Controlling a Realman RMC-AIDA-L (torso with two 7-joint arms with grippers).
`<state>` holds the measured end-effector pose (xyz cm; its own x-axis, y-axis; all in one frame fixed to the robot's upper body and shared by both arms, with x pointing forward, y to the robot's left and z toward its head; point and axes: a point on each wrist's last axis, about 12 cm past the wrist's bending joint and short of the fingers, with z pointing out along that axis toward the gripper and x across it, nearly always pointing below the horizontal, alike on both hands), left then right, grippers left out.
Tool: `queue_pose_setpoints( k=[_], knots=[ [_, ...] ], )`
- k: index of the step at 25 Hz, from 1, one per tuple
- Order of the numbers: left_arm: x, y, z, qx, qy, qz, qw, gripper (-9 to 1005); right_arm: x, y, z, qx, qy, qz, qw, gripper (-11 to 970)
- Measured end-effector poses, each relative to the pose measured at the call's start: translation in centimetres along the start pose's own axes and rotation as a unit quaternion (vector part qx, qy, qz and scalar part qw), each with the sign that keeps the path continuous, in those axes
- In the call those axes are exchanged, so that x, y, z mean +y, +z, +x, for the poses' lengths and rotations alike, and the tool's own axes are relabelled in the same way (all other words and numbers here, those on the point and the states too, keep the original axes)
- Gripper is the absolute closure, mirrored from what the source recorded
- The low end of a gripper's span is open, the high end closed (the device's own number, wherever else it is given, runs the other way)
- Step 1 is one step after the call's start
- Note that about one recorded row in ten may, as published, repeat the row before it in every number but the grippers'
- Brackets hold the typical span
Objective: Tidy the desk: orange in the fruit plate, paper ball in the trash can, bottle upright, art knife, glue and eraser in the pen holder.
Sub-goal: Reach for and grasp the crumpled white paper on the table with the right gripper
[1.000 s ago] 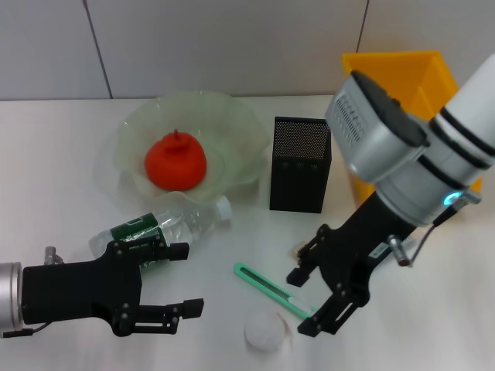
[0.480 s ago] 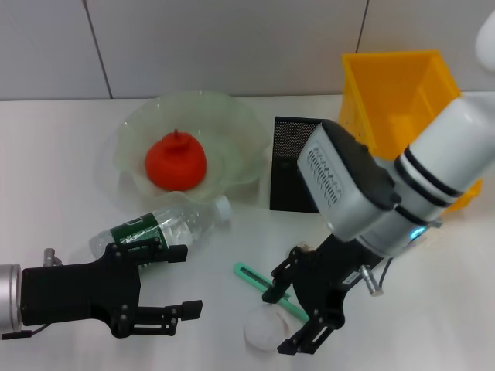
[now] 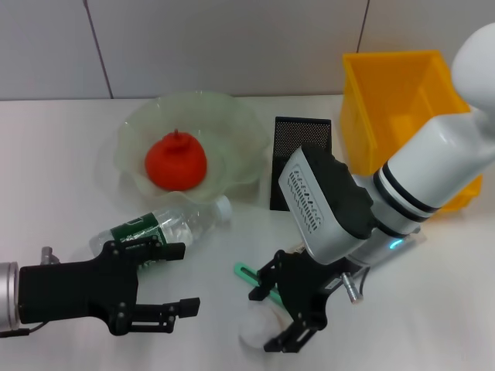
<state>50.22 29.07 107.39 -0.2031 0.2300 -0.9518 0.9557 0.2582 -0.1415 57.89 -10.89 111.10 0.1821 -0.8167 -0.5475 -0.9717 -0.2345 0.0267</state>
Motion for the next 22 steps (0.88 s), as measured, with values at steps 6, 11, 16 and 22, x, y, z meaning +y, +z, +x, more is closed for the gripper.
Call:
queue_pose_setpoints(
  k=[6,11,16,22],
  knots=[
    [0.10,-0.16,-0.06,0.000,0.001,-0.002,1.000,152,-0.36,-0.04,-0.23,-0.008,-0.002,0.016,1.000,197],
    [0.21,-0.23,-0.16,-0.002,0.002,-0.005,1.000,153,-0.36,0.06,-0.32,-0.018,-0.010,0.018,1.000,198],
    [0.29,-0.34,-0.20,-0.003,0.002,-0.008,1.000,154,-0.23,0.49,-0.33,-0.019,-0.011,0.016,1.000,199],
    [0.33,-0.41,-0.22,-0.005,0.002,-0.011,1.000,156,-0.18,0.83,-0.25,-0.019,-0.008,0.017,1.000,356]
  ],
)
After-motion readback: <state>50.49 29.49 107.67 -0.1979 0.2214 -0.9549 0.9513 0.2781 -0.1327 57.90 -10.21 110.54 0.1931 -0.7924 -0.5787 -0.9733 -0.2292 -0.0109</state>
